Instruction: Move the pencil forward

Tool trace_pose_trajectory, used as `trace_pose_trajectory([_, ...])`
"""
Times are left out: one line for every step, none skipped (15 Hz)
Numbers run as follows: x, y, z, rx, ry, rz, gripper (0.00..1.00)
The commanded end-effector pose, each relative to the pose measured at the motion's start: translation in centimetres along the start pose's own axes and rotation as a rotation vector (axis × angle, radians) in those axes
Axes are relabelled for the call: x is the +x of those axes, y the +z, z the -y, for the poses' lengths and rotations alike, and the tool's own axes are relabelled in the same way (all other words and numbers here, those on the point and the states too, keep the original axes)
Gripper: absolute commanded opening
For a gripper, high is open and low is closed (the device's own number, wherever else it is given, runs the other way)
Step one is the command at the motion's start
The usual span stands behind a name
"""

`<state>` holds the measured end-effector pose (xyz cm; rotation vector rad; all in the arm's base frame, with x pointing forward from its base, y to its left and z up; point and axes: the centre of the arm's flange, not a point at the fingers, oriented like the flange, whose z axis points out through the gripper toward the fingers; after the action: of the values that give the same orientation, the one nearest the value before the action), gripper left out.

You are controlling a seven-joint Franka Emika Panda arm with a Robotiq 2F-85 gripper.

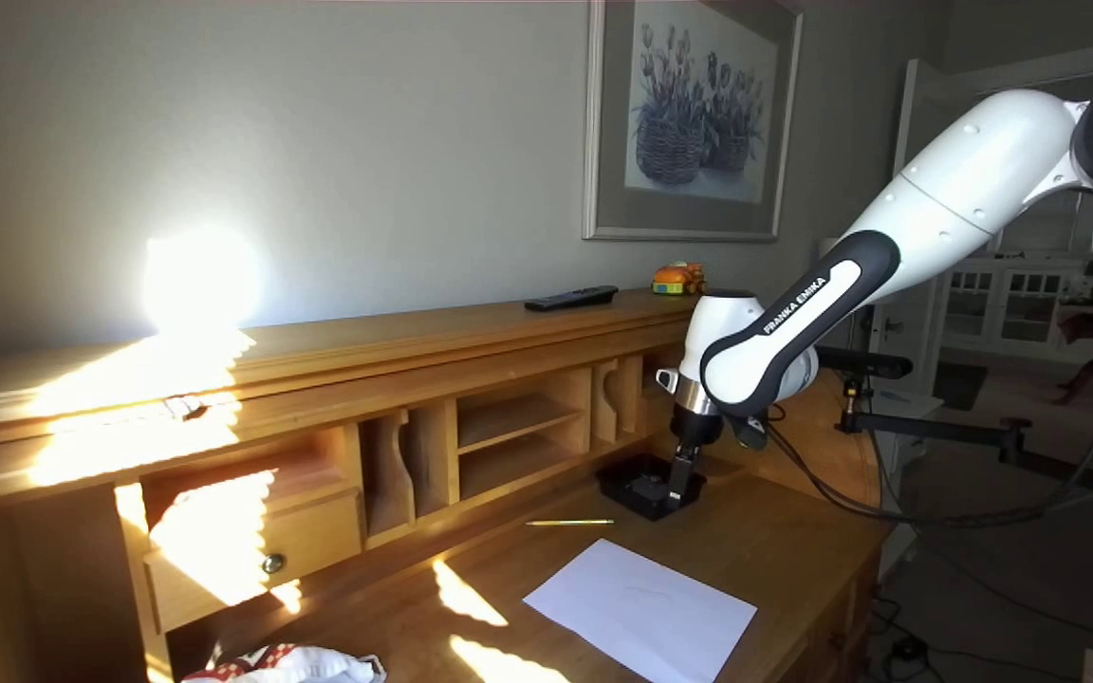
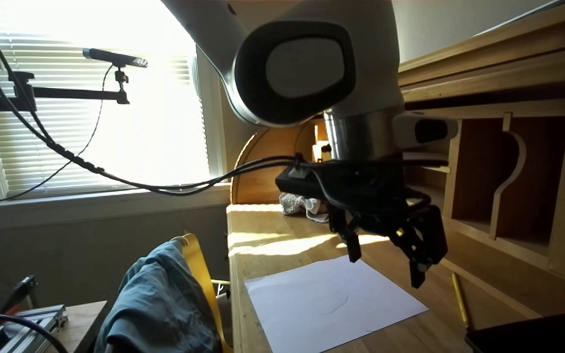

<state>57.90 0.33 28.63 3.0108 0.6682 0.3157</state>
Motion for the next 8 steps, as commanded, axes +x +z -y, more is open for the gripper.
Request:
trace_pose_trajectory([0.0, 0.3, -0.1, 0.002, 0.001, 0.006, 1.00])
trace_pose_trajectory([0.0, 0.4, -0.2, 0.001, 0.001, 0.008, 1.00])
trace_pose_trajectory([0.0, 0.3, -0.2, 0.001, 0.001, 0.008, 1.00])
trace_pose_trajectory([0.0, 0.3, -0.2, 0.000, 0.001, 0.007, 1.00])
trace_pose_trajectory([0.1, 0.3, -0.2, 0.000, 0.001, 0.007, 1.00])
trace_pose_trajectory([0.4, 0.8, -0.1, -0.010, 0.014, 0.000, 1.00])
trace_pose_trajectory([1.1, 1.5, 0.1, -0.019, -0.025, -0.029, 1.00])
trace_pose_trajectory([1.8, 2.1, 0.3, -0.022, -0.047, -0.062, 1.00])
